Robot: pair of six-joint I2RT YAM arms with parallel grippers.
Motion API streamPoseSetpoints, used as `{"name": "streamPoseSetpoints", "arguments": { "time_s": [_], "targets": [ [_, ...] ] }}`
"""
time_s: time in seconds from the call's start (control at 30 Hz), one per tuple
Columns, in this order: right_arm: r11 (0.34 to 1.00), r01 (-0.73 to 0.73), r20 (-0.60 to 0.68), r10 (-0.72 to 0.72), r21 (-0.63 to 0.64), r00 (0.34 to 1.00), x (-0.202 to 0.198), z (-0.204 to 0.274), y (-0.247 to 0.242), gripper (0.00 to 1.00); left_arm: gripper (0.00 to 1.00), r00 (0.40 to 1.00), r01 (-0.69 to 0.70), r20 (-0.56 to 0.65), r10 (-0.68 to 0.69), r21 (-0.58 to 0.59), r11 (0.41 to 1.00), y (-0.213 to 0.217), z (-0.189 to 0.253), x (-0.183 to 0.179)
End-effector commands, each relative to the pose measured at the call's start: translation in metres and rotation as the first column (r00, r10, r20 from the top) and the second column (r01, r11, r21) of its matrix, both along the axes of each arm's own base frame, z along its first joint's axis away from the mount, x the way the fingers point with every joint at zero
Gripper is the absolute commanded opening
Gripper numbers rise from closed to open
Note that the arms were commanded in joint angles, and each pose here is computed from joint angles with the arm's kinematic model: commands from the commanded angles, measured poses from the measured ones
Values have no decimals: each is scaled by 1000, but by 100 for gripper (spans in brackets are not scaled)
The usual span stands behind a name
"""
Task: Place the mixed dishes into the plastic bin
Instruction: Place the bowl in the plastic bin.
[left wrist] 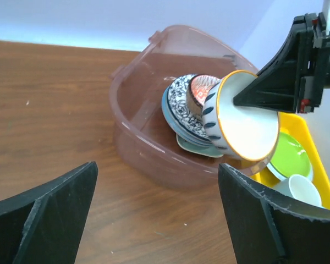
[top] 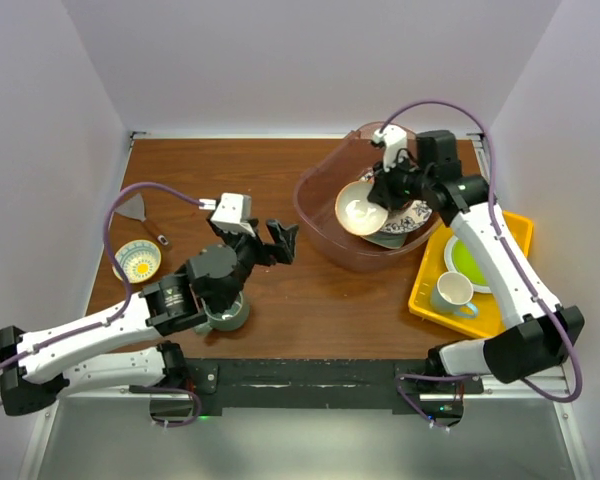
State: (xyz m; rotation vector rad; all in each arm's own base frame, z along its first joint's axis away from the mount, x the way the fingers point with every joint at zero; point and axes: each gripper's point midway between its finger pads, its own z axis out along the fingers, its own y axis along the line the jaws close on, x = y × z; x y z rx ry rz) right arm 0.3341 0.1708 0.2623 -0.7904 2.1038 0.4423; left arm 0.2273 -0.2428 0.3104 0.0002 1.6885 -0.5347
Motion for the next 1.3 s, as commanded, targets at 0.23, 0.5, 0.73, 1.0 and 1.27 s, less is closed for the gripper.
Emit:
{"name": "streamPoseSetpoints", "arguments": {
  "time_s": [0.23, 0.5, 0.73, 1.0, 1.27],
  "targets": [
    [948, 289, 54, -298, 130, 953, 64, 14, -85, 0, 99, 1000, -12, 5, 11, 211, 977, 60, -19, 45],
    [921, 384, -3, -384, 61, 923, 116, -24, -108, 0, 100, 991, -127, 5, 133, 343, 931, 113, -43, 35],
    [914, 406, -15, -406, 11, 914, 143, -37, -115, 2, 100, 980, -195, 32, 199, 385, 902, 143, -56, 23],
    [909, 415, -31, -417, -36, 909, 148, -53, -121, 11, 100, 973, -229, 50, 227, 368, 901, 155, -64, 17],
    [914, 402, -49, -405, -59, 913, 144, -63, -122, 22, 100, 971, -238, 58, 232, 340, 910, 159, -63, 12]
  ]
}}
